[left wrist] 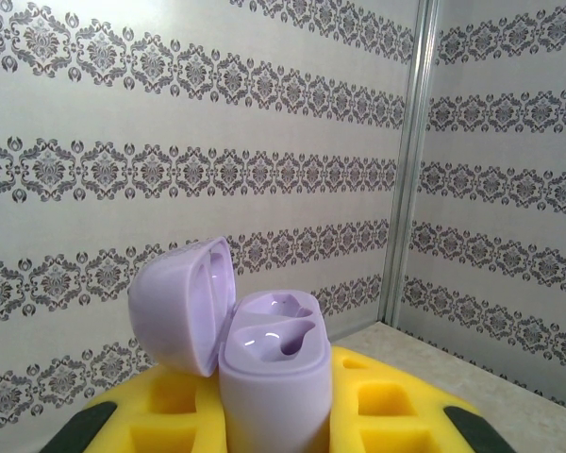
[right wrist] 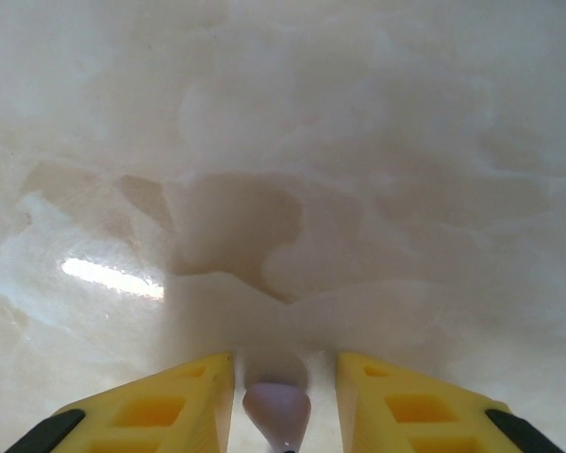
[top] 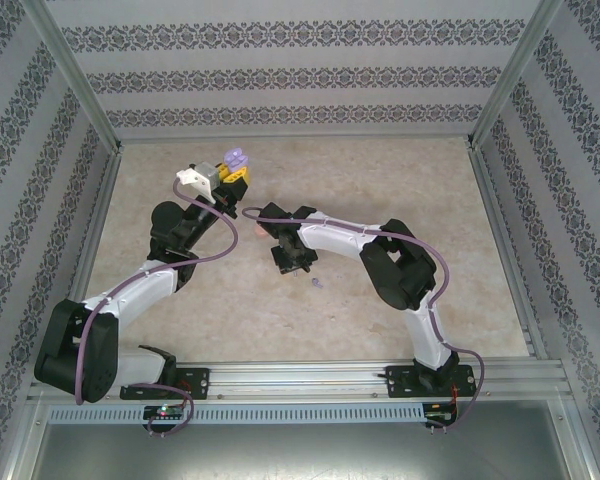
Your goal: Insert the wireless bluetooth earbuds into the charging case
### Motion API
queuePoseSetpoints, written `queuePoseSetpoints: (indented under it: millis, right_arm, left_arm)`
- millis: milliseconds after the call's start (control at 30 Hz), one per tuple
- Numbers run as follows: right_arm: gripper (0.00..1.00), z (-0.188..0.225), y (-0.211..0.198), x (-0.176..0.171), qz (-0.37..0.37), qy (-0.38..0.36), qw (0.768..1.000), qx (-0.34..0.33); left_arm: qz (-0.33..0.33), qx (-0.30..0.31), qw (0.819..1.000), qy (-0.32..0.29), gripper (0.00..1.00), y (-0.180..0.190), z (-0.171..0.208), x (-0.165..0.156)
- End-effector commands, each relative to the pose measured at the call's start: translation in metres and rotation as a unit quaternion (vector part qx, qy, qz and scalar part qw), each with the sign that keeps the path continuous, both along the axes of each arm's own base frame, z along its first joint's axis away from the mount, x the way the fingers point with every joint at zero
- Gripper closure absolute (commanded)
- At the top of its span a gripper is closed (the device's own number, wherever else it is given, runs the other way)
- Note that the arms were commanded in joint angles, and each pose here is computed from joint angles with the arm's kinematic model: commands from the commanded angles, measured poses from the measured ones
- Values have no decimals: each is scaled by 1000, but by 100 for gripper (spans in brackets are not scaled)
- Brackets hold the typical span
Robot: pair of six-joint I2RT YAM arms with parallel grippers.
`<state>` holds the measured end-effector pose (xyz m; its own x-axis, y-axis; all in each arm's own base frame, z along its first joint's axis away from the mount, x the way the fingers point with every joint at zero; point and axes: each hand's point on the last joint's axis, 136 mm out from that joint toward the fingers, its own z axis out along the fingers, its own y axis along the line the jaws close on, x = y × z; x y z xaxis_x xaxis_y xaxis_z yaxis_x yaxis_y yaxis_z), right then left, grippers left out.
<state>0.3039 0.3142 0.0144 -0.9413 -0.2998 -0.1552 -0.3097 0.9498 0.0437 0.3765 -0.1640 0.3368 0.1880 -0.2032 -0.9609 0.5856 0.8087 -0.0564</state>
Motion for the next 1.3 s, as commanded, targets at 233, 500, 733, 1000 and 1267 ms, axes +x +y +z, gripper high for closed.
queuePoseSetpoints:
  millis: [233,500,733,1000,1267]
  right_arm:
    - [72,-10,-3,-14,-5,16,1000,-22]
    - [77,-8,-3,-16,-8,15,1000,-16]
    - [79,-1,-3,-14,-9,5,1000,-11]
    - [80,38,-14,2,-27,-44,999,15]
    - [80,102,-36,25,-46,-110,991,60]
  left_arm:
    - [-5,-10,1000,-29,100,3,15,-6]
    - [-9,-12,1000,-25,100,2,13,-5]
    - [-12,-11,1000,-24,100,1,13,-5]
    - [-28,-7,999,-23,100,-4,13,-8]
    - [-46,-1,999,-25,100,-8,9,-15]
